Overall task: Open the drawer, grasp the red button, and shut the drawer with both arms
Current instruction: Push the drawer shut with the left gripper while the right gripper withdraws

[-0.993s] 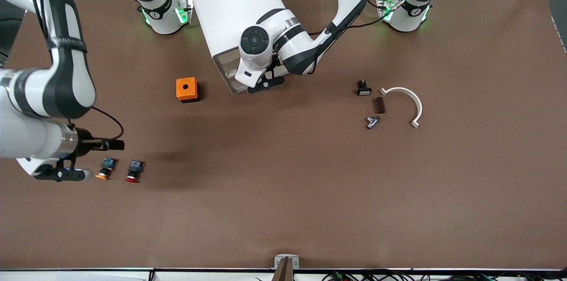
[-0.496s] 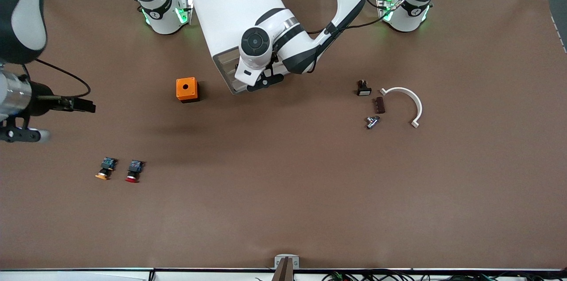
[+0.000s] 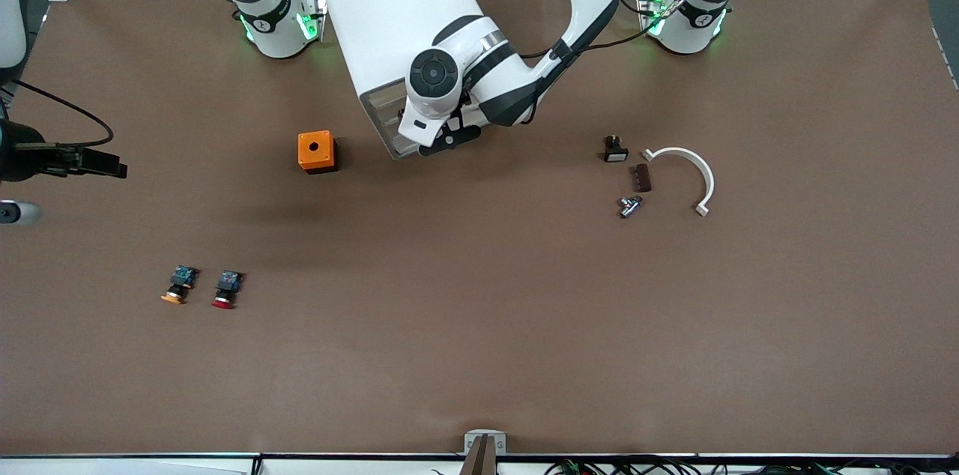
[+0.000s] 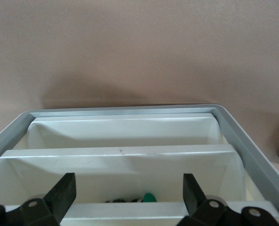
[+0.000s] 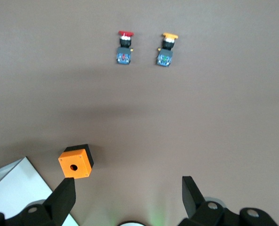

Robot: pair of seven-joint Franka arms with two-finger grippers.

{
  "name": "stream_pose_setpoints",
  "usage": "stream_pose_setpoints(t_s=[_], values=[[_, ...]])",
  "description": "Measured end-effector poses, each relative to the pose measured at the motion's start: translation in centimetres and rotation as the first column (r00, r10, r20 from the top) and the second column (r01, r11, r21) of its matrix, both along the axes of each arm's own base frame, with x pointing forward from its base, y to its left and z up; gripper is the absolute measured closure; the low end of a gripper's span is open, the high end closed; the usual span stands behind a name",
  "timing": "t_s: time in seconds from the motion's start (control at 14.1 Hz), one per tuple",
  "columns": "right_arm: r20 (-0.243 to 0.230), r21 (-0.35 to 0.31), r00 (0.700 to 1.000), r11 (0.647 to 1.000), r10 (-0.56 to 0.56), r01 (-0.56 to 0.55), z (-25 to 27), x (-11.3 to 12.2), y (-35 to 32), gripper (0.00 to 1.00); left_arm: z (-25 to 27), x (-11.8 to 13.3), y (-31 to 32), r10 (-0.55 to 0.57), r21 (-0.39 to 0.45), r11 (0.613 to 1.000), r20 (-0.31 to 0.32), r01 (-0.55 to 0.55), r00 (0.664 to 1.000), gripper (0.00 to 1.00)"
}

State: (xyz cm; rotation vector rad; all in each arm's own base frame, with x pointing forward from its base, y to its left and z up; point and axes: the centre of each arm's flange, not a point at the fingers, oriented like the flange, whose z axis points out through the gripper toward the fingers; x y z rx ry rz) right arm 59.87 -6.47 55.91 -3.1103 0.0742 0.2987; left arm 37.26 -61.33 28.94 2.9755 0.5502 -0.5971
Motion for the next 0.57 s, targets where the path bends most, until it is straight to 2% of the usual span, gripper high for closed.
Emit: stream_pose_setpoints(t_s=[0.14,0.28,0.57], values=[[0.025,-0.002,1.0,1.0,-0.007,0.007,1.2,0.0,-0.4,0.0,0.1,1.7,1.0,0.029,-0.003,1.0,0.003,-0.029,1.0,0.0],[0.033,-0.002,0.999,1.0,-0.012,0.012,1.8,0.0,-0.7,0.0,0.8,5.1,3.1,0.085,-0.013,0.996,0.012,-0.085,0.996,0.0],[-0.019,0.006,1.0,1.0,-0.018,0.018,3.6,-1.8,-0.9,0.0,3.7,12.1,8.5,0.207,-0.044,0.978,0.043,-0.205,0.977,0.0]])
